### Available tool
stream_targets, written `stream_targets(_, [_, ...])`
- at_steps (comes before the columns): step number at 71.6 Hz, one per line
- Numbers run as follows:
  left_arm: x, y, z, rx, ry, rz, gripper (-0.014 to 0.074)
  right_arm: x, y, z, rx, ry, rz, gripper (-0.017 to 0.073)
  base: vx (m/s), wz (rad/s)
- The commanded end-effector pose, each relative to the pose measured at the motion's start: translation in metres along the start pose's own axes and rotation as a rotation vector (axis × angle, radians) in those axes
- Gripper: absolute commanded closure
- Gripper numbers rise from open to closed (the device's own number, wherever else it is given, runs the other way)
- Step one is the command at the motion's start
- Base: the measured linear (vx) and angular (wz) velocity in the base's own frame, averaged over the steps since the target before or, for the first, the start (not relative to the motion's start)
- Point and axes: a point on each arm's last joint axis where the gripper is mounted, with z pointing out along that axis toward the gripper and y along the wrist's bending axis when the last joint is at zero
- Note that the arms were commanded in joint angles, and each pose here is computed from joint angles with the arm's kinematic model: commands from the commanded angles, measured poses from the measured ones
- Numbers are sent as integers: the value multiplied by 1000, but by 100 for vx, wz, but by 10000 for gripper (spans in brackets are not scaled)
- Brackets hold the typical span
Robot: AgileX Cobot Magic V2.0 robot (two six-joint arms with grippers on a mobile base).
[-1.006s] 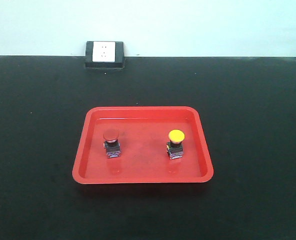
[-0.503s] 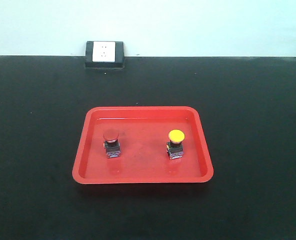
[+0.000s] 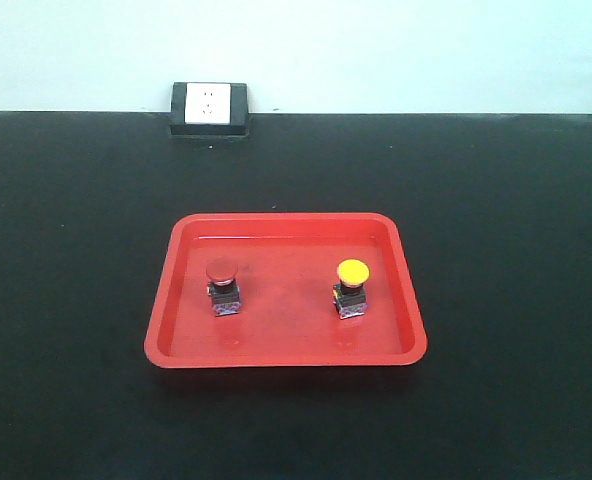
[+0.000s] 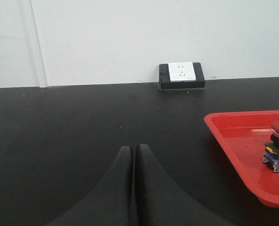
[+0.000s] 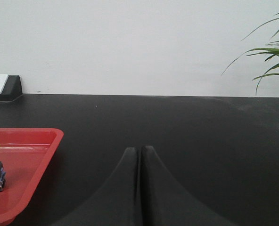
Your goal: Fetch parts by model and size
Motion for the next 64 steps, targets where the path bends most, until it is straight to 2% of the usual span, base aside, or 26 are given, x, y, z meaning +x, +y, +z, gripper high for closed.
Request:
stream_targets(1, [-7, 0, -1, 8, -90, -12, 601, -5, 0, -1, 2, -87, -12, 569, 0, 0])
stream_targets(64, [-7, 0, -1, 8, -90, -12, 601, -5, 0, -1, 2, -87, -9, 569, 0, 0])
